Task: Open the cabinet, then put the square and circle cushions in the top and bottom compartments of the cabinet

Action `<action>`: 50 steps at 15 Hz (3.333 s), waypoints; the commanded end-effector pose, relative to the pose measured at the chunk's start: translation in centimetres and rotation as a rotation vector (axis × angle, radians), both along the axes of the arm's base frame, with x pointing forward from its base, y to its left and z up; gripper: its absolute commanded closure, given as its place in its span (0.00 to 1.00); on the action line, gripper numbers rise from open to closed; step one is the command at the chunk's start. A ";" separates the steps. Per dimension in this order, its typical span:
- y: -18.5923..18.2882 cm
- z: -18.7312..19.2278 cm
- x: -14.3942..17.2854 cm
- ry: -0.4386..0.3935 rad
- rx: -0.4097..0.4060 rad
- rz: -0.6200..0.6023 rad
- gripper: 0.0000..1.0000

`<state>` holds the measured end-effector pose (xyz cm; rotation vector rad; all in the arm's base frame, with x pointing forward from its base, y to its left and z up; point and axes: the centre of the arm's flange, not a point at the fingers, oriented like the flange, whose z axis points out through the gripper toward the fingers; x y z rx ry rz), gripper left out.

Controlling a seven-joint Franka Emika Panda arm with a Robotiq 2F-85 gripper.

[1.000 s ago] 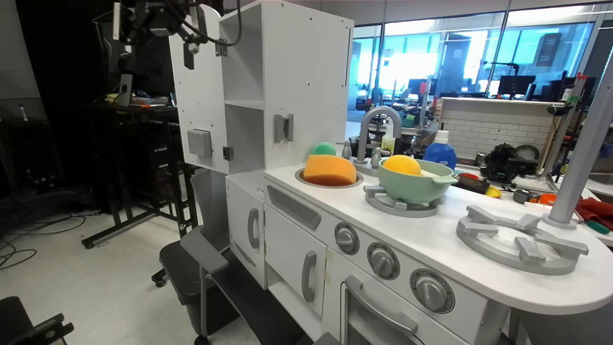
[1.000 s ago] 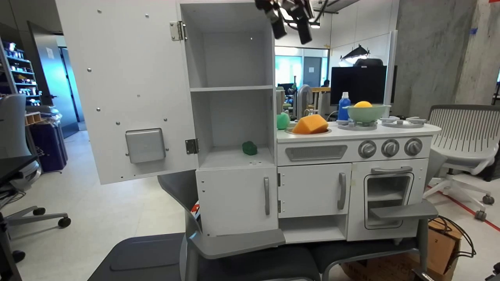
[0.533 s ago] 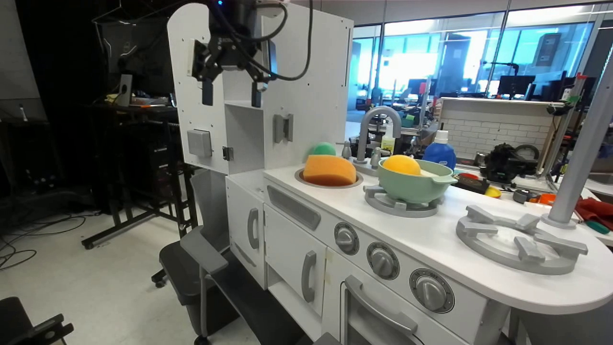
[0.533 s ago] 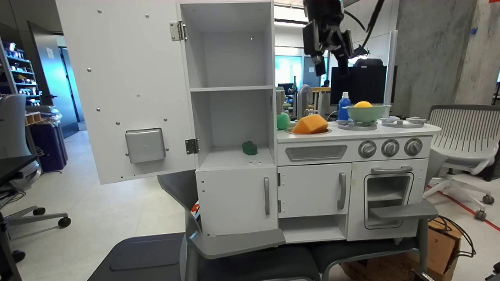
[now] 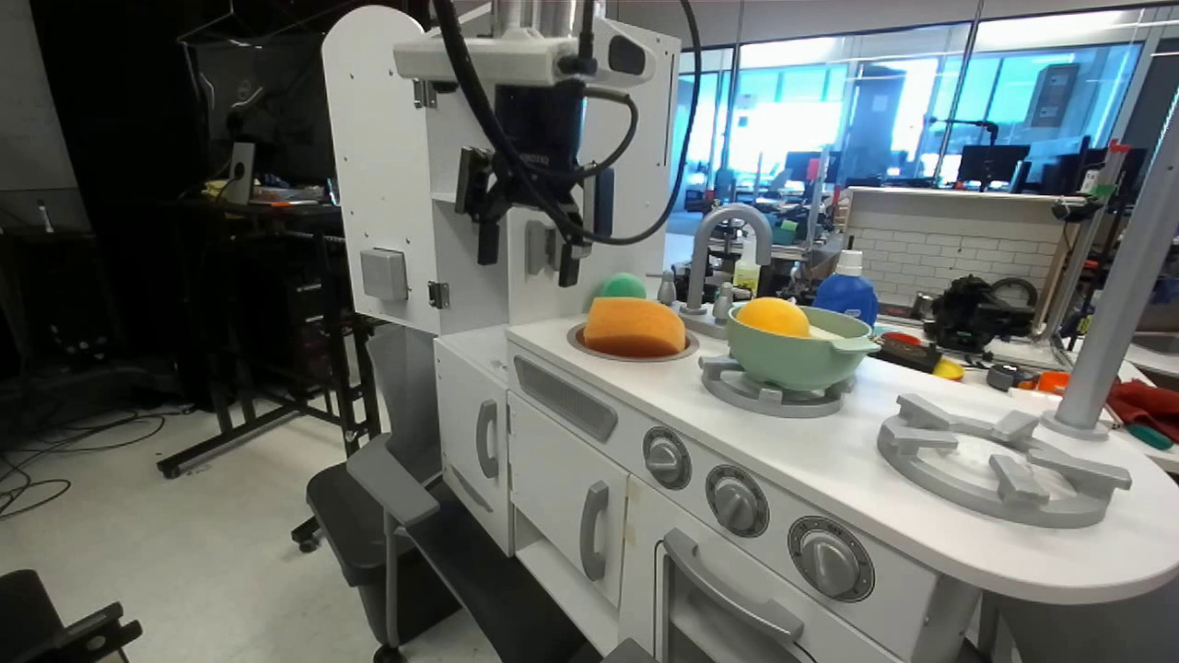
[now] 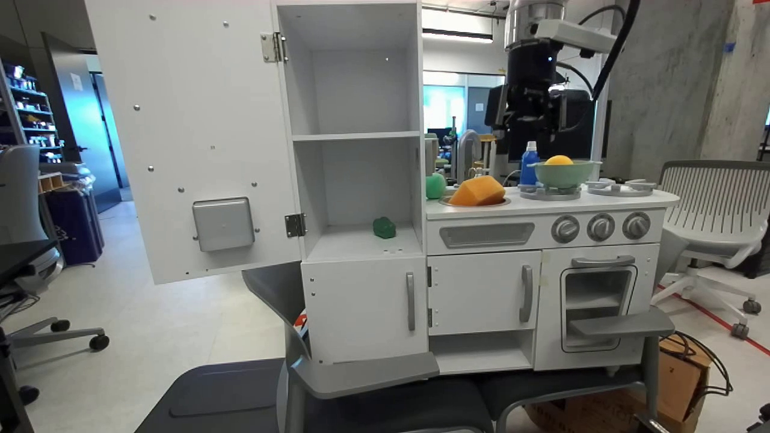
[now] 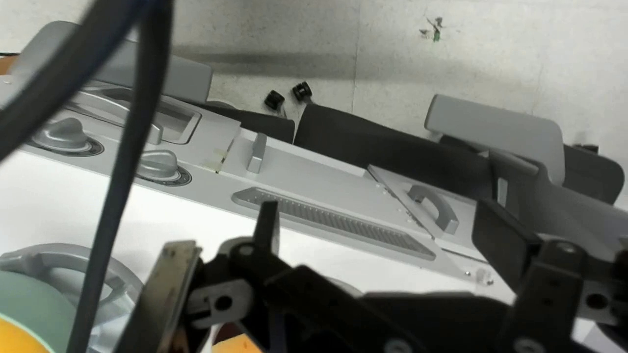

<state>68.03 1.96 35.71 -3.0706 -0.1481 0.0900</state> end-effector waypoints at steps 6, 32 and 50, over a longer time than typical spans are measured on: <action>-3.3 -4.6 4.9 -0.207 0.205 -0.365 0.00; -3.5 -11.5 8.6 -0.322 0.352 -0.698 0.25; 5.1 -2.4 4.3 -0.205 0.140 -0.283 0.97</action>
